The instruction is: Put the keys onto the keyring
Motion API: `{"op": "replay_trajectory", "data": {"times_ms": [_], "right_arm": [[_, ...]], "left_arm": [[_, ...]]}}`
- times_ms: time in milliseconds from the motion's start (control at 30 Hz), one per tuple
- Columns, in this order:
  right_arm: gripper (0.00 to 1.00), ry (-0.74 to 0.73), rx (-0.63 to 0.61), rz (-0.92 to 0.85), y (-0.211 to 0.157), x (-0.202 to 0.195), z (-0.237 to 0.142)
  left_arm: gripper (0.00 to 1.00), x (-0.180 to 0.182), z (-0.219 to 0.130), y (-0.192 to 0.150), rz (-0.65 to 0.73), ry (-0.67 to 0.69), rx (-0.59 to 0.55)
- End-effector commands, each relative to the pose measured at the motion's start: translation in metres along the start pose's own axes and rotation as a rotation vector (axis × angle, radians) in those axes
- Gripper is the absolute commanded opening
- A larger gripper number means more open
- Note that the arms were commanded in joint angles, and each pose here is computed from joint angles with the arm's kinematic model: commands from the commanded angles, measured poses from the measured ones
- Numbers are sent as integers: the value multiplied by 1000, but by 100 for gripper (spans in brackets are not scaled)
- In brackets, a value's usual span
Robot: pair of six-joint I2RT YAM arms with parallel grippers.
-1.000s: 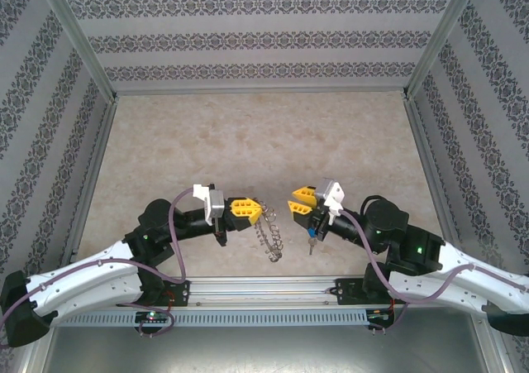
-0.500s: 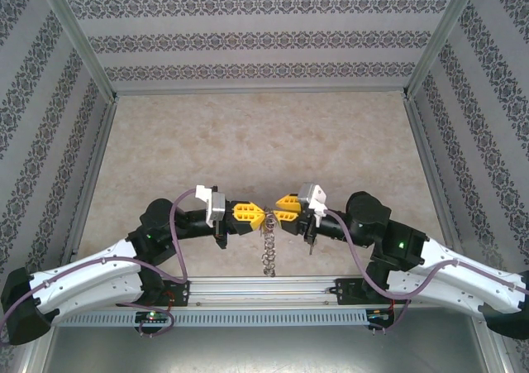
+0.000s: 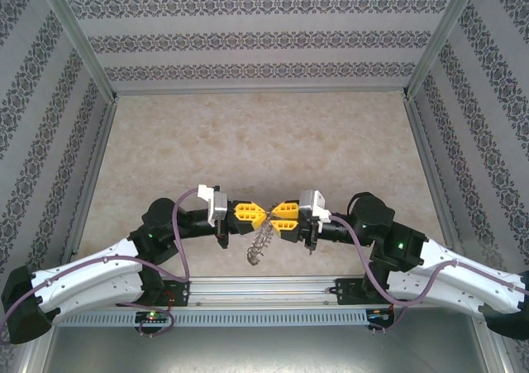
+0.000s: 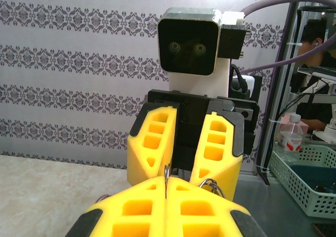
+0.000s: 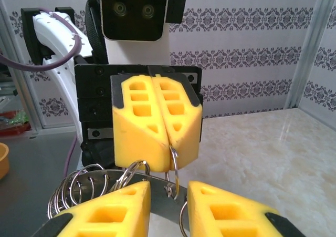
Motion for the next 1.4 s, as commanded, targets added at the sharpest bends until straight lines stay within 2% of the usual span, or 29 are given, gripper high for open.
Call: {"op": "replay_trajectory", "data": {"times_ms": [0, 100, 200, 267, 367, 500, 633, 733, 867, 1000, 1367], "right_arm": [[26, 47, -36, -24, 4, 4, 1], [22, 38, -36, -26, 3, 3, 1], [5, 26, -34, -29, 3, 2, 1], [0, 2, -27, -31, 4, 1, 1], [0, -74, -3, -20, 6, -4, 1], [0, -169, 115, -6, 13, -10, 1], [0, -233, 258, -7, 22, -13, 1], [0, -235, 367, 3, 31, -12, 4], [0, -160, 488, 6, 38, -3, 12], [0, -73, 547, -26, 42, 9, 21], [0, -24, 563, -90, 54, 15, 26]], "left_arm": [[0, -3, 0, 26, 49, -25, -105], [0, -2, 0, 26, 48, -25, -104], [0, -2, 0, 25, 46, -25, -102], [0, -2, 0, 25, 47, -23, -98], [0, -1, 1, 23, 46, -7, -60], [0, 3, 0, 20, 54, 47, 103], [15, 3, -7, 20, 69, 97, 245], [17, 4, -13, 21, 87, 141, 333], [19, -1, -18, 29, 116, 111, 331], [19, -4, -14, 32, 119, 34, 344], [17, -12, -19, 37, 119, -33, 358]]}}
Point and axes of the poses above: each hand's point on the last joint's axis, 136 mm out from that joint toward the fingers, its own z axis out along the fingers, its own x axis along the line the jaws close on, y = z × x, the point moved 10 cm from there along -z, back along the fingers, and after that the axes turned 7 degrees about z, right-handed, at the moved point
